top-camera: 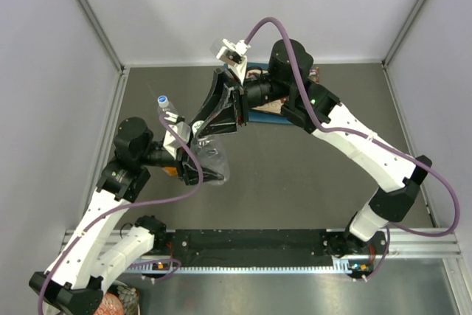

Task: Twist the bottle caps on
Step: Screw the bottle cap onto the plastic bottle.

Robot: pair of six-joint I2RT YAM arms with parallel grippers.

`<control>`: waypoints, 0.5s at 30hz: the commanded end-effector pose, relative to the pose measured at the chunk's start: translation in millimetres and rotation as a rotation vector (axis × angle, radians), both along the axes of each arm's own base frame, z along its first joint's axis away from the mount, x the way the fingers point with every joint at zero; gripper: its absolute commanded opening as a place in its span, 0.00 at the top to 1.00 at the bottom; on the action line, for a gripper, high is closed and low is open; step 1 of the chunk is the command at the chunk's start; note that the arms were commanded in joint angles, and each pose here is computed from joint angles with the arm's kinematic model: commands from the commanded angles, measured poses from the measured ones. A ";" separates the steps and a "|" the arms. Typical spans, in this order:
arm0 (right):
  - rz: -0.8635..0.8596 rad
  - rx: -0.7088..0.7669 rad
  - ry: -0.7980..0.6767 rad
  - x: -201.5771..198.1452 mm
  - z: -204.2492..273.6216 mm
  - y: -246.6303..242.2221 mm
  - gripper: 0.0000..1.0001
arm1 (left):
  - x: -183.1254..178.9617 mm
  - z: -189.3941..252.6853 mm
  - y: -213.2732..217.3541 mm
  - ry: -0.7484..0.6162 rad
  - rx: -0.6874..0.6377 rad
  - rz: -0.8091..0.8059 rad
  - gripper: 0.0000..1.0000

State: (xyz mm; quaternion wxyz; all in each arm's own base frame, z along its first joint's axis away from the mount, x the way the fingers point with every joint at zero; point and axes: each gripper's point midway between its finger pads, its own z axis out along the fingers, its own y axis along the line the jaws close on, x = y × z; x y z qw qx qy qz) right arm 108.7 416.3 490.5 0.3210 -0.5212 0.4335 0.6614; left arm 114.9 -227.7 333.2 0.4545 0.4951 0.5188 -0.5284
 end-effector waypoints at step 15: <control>-0.651 -0.254 -0.022 82.4 -61.5 5.2 1.00 | 93.1 18.9 32.9 -0.145 0.047 0.594 1.00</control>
